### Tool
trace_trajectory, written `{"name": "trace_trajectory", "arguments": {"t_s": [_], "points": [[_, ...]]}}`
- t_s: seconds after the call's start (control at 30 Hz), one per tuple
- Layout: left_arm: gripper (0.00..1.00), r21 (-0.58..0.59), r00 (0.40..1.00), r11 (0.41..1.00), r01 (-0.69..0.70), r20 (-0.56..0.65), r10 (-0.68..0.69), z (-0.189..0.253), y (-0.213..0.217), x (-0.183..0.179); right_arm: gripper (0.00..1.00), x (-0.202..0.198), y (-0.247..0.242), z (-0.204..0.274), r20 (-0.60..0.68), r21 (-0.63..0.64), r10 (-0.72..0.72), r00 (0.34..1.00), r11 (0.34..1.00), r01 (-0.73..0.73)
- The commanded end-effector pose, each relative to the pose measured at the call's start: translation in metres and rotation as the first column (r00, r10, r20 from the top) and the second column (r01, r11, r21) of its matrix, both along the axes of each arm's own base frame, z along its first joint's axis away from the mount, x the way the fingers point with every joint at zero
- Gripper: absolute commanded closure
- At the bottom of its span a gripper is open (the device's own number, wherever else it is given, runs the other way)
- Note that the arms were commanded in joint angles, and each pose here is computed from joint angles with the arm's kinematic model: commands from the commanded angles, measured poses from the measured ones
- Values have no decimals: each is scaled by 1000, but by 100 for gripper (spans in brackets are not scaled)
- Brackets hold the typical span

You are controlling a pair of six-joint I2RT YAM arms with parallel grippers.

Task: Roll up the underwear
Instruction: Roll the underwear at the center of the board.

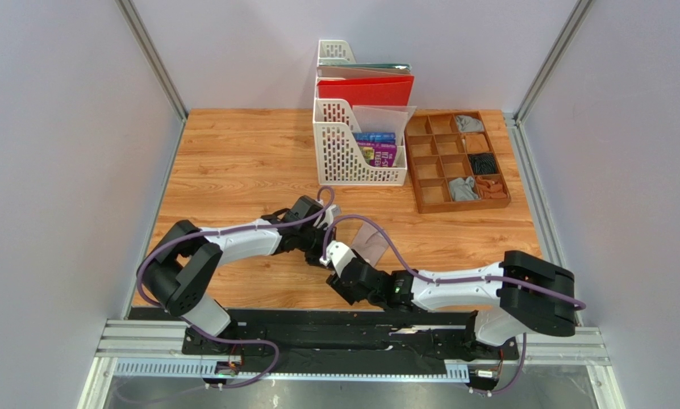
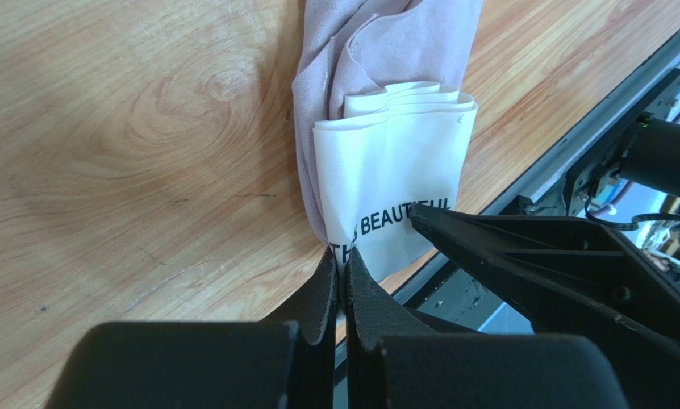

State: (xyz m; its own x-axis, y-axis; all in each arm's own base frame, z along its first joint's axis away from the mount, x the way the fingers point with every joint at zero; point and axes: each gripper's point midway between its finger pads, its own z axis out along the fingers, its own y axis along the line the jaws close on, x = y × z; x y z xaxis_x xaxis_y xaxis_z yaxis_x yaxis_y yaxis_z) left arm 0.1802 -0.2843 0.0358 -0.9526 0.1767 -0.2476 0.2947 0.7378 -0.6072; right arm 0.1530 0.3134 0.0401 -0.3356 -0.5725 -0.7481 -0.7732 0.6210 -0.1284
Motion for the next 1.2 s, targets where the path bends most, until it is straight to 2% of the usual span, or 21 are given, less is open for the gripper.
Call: {"name": "trace_trajectory", "arguments": {"t_s": [0.0,0.2,0.43,0.57,0.7,0.73,0.8,0.83,0.87,0.9,0.97,1.0,1.17], "points": [[100,-82,1000,997,1,12,0,26,-9,5,44,7,11,6,37,78,-41,998,996,38],[100,-150,999,988,-27,-26,23,35,-11,7,45,3,8,-2,82,32,-73,994,997,70],[100,-179,998,983,-36,-64,25,37,-8,5,46,12,-9,-12,157,-46,-186,970,980,195],[100,-190,997,981,-30,-73,17,36,-8,2,50,19,-19,-14,210,-87,-243,947,960,265],[100,-201,996,979,-28,-84,12,34,-8,-1,76,17,-15,-15,198,-101,-231,952,962,255],[100,-203,996,979,-26,-84,9,35,-8,-1,79,15,-14,-16,186,-109,-222,957,963,244],[91,-200,997,979,-35,-72,21,38,-6,0,82,13,-13,-16,171,-119,-214,962,965,236],[74,-183,997,981,-59,-51,51,39,-4,6,83,10,-12,-16,156,-133,-203,967,965,224],[66,-176,997,981,-77,-36,72,45,-1,8,83,9,-11,-16,147,-138,-200,969,966,220],[53,-176,995,979,-101,-17,99,51,1,13,84,8,-9,-15,138,-142,-194,971,967,213],[39,-149,983,975,-167,51,176,61,9,26,84,3,-2,-17,95,-157,-177,980,969,191],[34,-145,976,971,-190,77,203,67,11,32,85,4,0,-17,75,-157,-182,980,969,192],[32,-77,939,951,-299,155,308,73,40,45,86,-6,28,-13,-35,-150,-121,992,982,114]]}}
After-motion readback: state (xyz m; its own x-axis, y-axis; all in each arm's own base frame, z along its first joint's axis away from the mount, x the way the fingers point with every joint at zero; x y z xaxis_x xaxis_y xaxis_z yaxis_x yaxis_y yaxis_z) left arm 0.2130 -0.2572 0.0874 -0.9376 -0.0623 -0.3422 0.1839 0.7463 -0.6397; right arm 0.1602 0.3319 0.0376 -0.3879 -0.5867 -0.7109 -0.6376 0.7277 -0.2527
